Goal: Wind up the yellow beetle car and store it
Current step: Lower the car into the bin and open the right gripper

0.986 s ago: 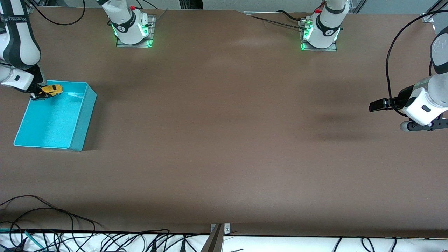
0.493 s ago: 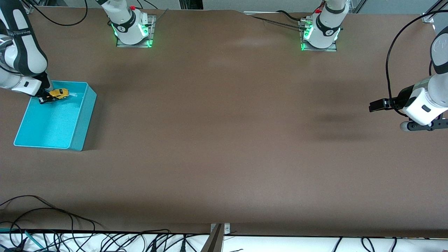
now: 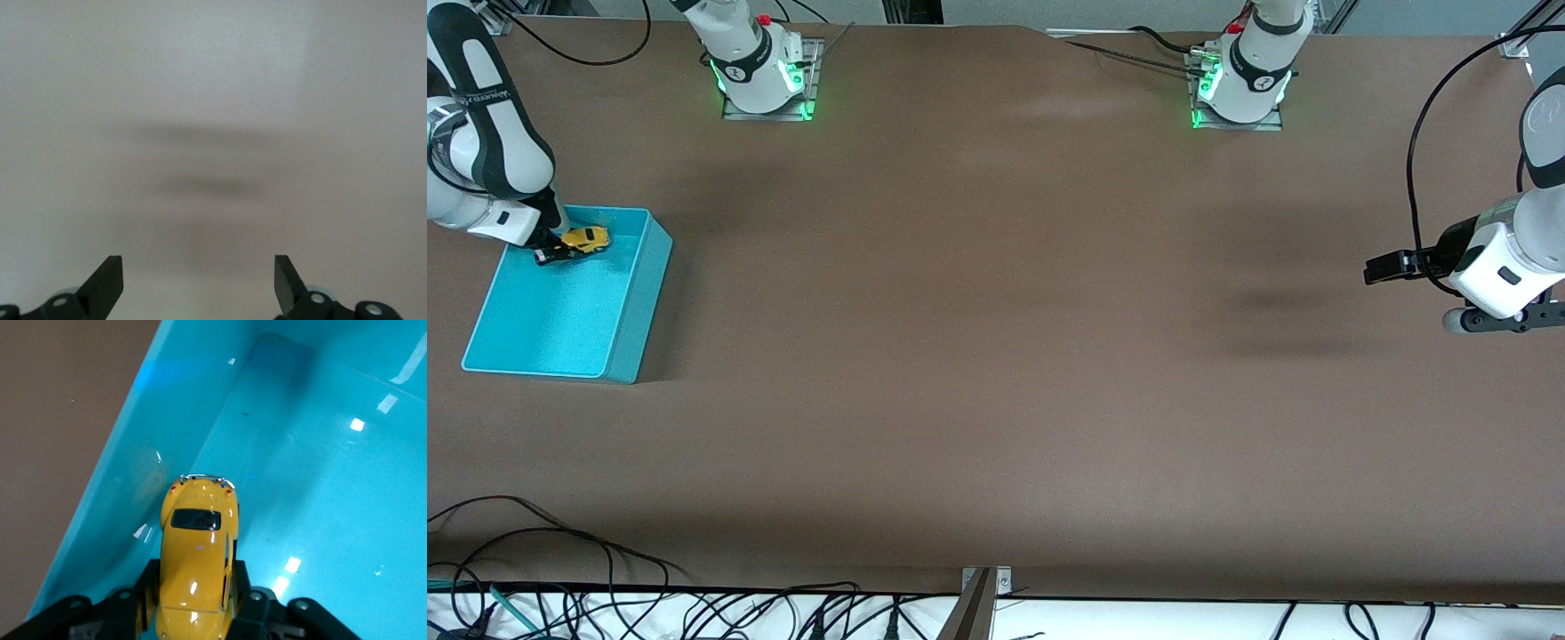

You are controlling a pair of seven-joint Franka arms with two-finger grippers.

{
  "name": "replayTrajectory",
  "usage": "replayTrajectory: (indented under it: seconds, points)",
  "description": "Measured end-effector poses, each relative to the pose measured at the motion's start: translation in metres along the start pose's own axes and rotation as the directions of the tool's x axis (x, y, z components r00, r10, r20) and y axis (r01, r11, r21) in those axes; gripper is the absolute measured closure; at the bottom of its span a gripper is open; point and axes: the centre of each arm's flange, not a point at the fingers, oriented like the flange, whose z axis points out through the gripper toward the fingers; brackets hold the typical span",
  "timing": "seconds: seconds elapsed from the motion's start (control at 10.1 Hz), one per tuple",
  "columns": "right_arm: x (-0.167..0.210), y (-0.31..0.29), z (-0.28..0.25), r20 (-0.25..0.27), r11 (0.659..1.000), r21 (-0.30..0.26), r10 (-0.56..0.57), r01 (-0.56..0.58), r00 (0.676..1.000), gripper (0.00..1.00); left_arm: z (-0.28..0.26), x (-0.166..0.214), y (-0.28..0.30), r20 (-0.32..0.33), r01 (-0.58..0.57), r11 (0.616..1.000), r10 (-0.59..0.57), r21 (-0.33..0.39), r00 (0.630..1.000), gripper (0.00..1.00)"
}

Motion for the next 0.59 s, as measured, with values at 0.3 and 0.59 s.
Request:
replayTrajectory:
  seconds: [0.3, 0.59]
  points:
    - [-0.003, 0.001, -0.009, -0.032, 1.0, -0.02, 0.018, -0.018, 0.999, 0.02, 0.0, 0.0, 0.0, 0.0, 0.0, 1.0, 0.0, 0.0, 1.0, 0.0]
    - [0.002, 0.012, -0.042, -0.044, 0.999, -0.035, 0.022, -0.024, 0.999, 0.0, 0.0, 0.0, 0.0, 0.0, -0.001, 1.0, 0.001, 0.0, 1.0, 0.0]
